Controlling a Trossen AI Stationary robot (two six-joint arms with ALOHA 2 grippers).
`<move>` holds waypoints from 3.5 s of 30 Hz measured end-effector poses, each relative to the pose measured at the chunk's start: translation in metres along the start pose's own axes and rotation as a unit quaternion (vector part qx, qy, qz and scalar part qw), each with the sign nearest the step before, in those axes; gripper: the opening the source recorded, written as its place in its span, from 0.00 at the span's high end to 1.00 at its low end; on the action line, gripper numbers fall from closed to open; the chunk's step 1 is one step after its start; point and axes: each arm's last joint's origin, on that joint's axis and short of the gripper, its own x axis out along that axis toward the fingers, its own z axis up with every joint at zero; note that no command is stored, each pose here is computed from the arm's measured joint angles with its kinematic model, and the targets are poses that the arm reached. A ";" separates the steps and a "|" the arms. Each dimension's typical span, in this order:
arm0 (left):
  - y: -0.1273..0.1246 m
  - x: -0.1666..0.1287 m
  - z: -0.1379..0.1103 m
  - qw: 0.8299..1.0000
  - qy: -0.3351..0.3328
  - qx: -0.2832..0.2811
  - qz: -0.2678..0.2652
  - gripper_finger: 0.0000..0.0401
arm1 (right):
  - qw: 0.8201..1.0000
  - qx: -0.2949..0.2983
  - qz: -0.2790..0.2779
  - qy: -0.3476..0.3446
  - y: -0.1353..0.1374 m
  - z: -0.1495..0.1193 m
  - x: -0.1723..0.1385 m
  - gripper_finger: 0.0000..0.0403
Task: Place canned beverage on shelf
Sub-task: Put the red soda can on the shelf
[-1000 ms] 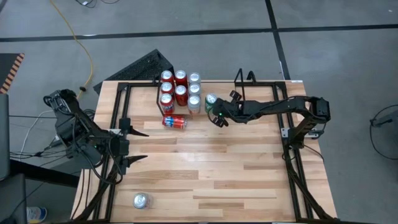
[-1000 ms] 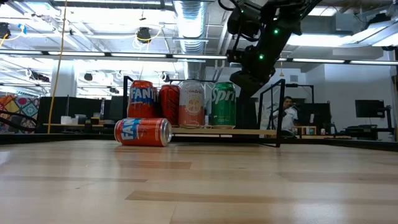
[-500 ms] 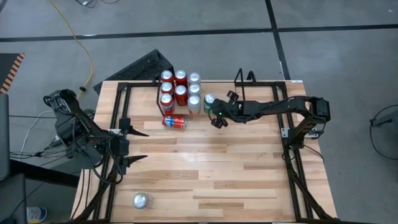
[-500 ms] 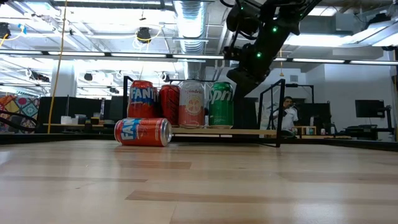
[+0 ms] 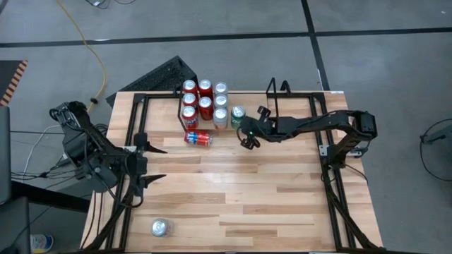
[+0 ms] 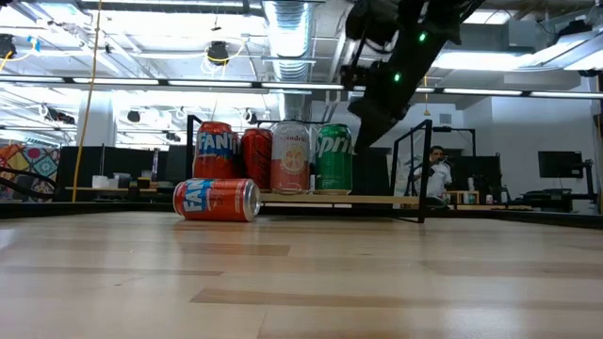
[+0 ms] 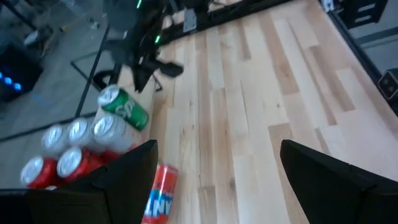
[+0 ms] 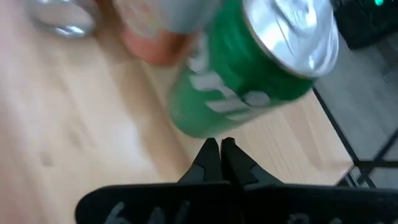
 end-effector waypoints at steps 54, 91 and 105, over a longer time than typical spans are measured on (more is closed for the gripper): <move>0.030 0.137 -0.060 0.988 0.150 0.040 0.009 0.20 | 0.973 -0.066 0.149 -0.164 0.060 0.008 -0.175 0.37; 0.032 0.080 -0.090 0.981 0.097 -0.168 -0.003 0.20 | 0.963 -0.033 0.114 -0.241 0.122 0.091 0.012 0.37; 0.030 0.080 -0.093 0.980 0.117 -0.164 -0.002 0.20 | 0.983 -0.091 0.105 -0.120 0.127 0.115 0.041 0.36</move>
